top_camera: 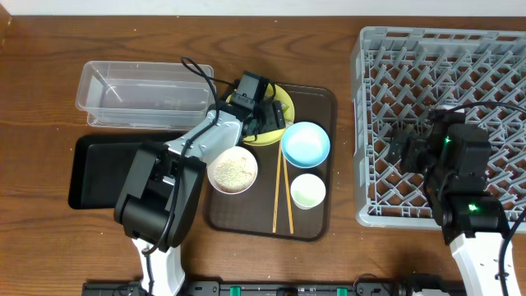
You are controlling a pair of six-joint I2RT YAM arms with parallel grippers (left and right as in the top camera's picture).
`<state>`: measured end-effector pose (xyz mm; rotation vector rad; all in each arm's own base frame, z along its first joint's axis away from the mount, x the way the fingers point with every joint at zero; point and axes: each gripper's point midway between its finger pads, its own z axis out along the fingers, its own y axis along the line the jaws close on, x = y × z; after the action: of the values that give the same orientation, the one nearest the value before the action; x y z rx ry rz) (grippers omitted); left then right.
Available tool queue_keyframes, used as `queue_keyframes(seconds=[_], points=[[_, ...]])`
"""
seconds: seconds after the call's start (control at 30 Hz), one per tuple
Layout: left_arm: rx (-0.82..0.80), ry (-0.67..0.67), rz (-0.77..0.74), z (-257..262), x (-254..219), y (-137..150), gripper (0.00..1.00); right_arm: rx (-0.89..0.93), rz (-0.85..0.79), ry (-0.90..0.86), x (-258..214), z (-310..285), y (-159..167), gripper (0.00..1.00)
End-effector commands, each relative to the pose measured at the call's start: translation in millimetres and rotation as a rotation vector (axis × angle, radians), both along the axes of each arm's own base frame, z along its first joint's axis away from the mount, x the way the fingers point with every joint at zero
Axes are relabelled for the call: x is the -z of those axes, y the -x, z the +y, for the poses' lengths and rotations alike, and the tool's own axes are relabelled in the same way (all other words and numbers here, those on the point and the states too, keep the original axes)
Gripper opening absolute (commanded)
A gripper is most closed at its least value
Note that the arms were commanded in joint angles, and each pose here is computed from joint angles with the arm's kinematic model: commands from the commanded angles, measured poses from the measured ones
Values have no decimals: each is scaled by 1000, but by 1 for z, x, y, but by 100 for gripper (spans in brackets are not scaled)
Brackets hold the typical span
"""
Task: Sort waste into correct bins and load items into the dishwasher rack
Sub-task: 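Reach left gripper to yellow plate and grasp the tissue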
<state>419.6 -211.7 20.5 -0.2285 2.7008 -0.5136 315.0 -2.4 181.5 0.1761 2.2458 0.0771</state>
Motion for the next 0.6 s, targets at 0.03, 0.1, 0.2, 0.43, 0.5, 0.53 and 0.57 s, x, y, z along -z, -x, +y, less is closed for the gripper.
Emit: queue_keyframes(seconds=[0.03,0.1,0.2,0.43,0.5,0.53,0.57], points=[[-1,2,19,-2,10,0,69,-14,-16,1,-8,3,-2,99],[0,2,19,-3,10,0,62,-14,-16,1,-8,3,-2,99],[2,0,25,-3,11,1,51,-14,-16,1,-8,3,-2,99],[5,-3,25,-2,10,2,25,-14,-16,1,-8,3,-2,99],[11,-7,25,-1,8,3,19,-14,-16,1,-8,3,-2,99],[24,-12,18,-1,6,3,13,-14,-16,1,-8,3,-2,99],[31,-16,14,0,3,3,13,-14,-16,1,-8,3,-2,99]])
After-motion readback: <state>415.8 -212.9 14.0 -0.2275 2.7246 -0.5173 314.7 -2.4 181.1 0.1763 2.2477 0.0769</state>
